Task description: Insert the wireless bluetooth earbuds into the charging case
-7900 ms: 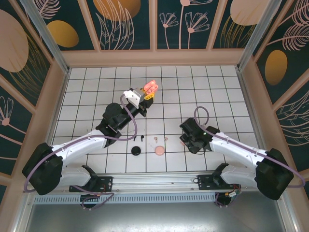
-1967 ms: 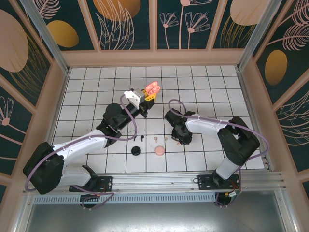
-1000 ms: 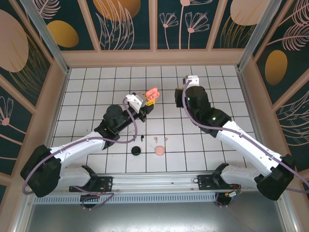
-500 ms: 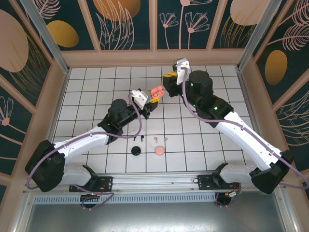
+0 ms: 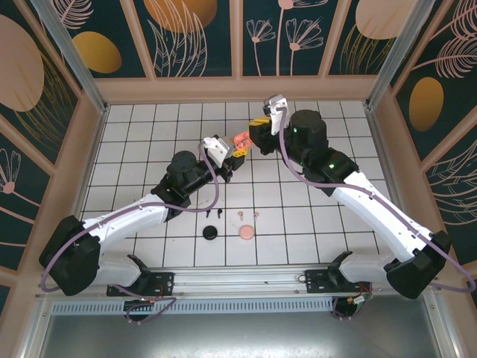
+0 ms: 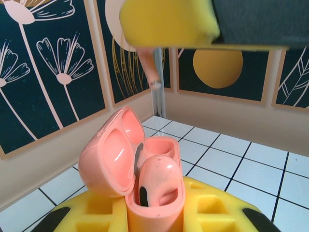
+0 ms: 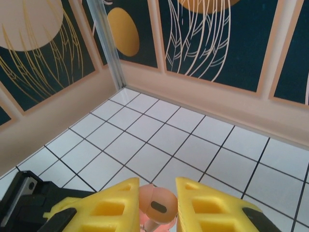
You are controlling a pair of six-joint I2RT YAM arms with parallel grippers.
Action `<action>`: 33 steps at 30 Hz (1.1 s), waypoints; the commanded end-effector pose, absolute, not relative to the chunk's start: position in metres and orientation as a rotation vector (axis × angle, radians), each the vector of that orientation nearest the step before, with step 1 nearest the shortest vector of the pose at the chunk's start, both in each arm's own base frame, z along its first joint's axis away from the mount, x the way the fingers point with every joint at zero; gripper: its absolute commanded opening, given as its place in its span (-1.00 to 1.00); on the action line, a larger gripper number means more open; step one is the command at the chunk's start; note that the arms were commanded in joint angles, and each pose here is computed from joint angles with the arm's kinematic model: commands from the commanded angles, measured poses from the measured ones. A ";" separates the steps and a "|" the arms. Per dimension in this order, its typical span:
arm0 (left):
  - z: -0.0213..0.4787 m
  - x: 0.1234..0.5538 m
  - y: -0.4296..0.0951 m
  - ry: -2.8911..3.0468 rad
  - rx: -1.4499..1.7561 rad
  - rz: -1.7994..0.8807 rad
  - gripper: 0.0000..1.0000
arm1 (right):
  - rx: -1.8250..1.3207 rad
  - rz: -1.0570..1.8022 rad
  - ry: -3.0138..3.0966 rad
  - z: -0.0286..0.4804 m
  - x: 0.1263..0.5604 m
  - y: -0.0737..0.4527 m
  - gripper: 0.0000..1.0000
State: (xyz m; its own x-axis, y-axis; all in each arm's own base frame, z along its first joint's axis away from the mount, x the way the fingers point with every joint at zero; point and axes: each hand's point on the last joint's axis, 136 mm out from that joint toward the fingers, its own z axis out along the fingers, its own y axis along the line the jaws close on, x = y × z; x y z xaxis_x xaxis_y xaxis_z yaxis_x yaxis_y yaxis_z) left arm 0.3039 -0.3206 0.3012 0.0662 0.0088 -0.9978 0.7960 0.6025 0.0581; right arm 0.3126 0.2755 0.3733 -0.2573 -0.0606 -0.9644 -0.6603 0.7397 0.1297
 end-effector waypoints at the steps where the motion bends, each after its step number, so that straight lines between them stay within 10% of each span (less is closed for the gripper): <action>1: 0.319 0.302 -0.325 1.344 0.752 -0.697 -1.00 | -0.601 0.650 1.781 0.360 0.311 0.279 -0.59; 33: 0.328 0.301 -0.328 1.327 0.737 -0.727 -1.00 | -0.621 0.514 1.859 0.322 0.315 0.274 -0.64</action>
State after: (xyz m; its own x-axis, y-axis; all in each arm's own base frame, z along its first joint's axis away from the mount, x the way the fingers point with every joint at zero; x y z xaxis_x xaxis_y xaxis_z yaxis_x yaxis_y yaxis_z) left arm 0.3042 -0.3219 0.2973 0.0489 0.0194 -0.9986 0.7995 0.5985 0.0508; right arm 0.3165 0.2763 0.3340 -0.3090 -0.1264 -0.9426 -0.6397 0.7611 0.1076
